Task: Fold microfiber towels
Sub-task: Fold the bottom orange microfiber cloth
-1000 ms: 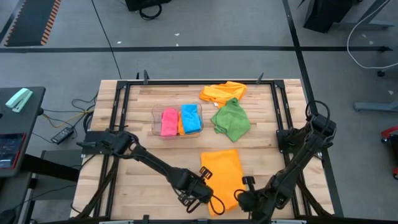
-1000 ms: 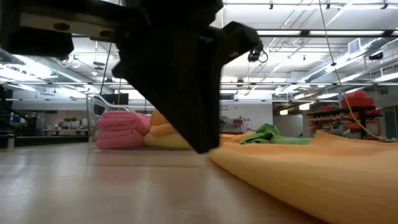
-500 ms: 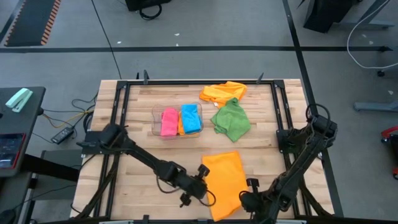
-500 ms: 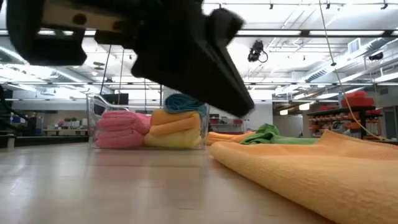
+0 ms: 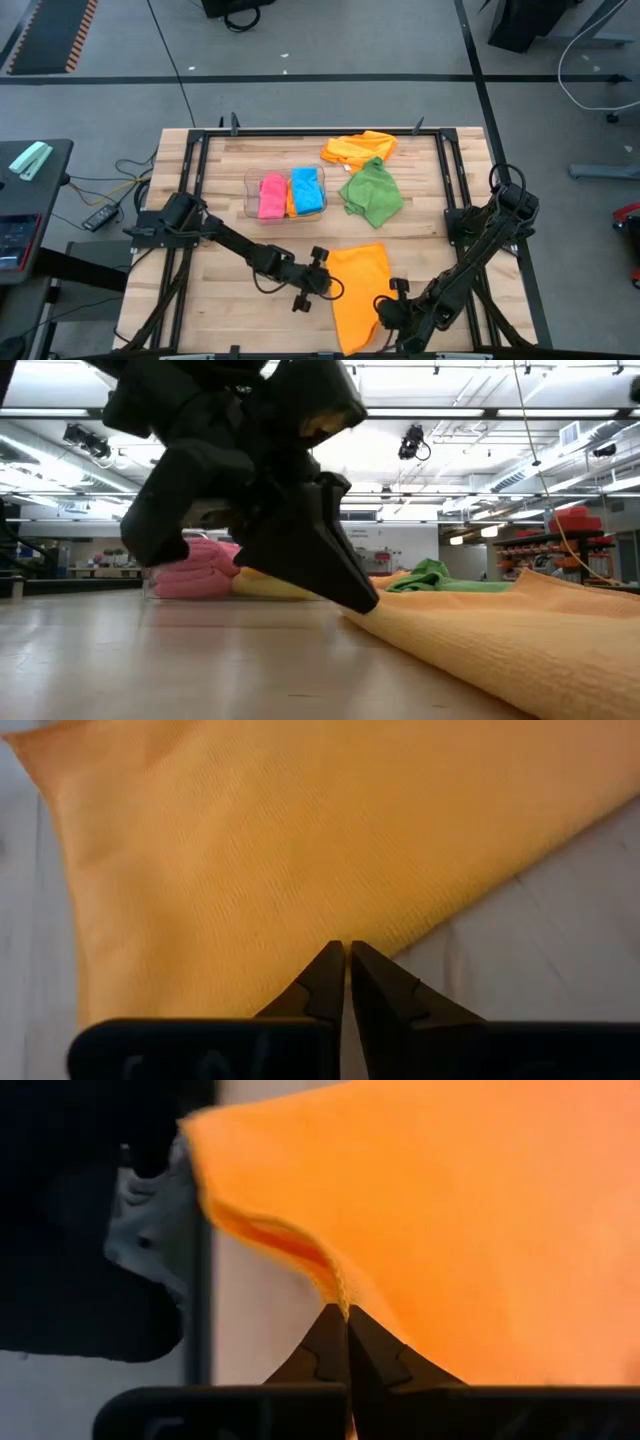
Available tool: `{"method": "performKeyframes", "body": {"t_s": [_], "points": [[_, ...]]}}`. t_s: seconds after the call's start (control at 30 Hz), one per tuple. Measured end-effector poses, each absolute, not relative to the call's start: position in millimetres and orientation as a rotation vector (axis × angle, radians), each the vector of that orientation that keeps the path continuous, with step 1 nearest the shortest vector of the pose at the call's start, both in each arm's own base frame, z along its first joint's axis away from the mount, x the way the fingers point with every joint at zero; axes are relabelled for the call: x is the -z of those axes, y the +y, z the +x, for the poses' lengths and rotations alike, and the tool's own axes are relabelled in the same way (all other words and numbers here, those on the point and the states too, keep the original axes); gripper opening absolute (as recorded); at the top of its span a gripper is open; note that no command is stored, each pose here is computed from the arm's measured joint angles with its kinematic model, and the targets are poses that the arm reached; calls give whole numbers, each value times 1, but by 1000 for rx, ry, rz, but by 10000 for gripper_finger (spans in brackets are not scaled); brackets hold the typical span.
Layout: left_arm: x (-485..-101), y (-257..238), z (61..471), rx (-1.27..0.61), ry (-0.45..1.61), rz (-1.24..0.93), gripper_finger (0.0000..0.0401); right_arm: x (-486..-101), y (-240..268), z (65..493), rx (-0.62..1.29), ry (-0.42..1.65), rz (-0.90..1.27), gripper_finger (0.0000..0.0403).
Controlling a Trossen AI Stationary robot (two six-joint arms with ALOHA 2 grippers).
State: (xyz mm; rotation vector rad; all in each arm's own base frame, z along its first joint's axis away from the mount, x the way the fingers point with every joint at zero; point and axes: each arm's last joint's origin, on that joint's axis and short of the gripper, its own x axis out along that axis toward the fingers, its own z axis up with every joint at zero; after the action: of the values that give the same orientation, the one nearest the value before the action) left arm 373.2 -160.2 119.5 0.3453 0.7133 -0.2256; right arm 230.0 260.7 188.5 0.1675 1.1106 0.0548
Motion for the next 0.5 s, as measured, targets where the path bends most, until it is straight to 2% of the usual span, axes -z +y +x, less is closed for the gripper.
{"method": "performKeyframes", "body": {"t_s": [0.5], "points": [[-116, -159, 370, 228, 734, 361, 35, -175, 242, 233, 94, 1194, 282, 0]]}}
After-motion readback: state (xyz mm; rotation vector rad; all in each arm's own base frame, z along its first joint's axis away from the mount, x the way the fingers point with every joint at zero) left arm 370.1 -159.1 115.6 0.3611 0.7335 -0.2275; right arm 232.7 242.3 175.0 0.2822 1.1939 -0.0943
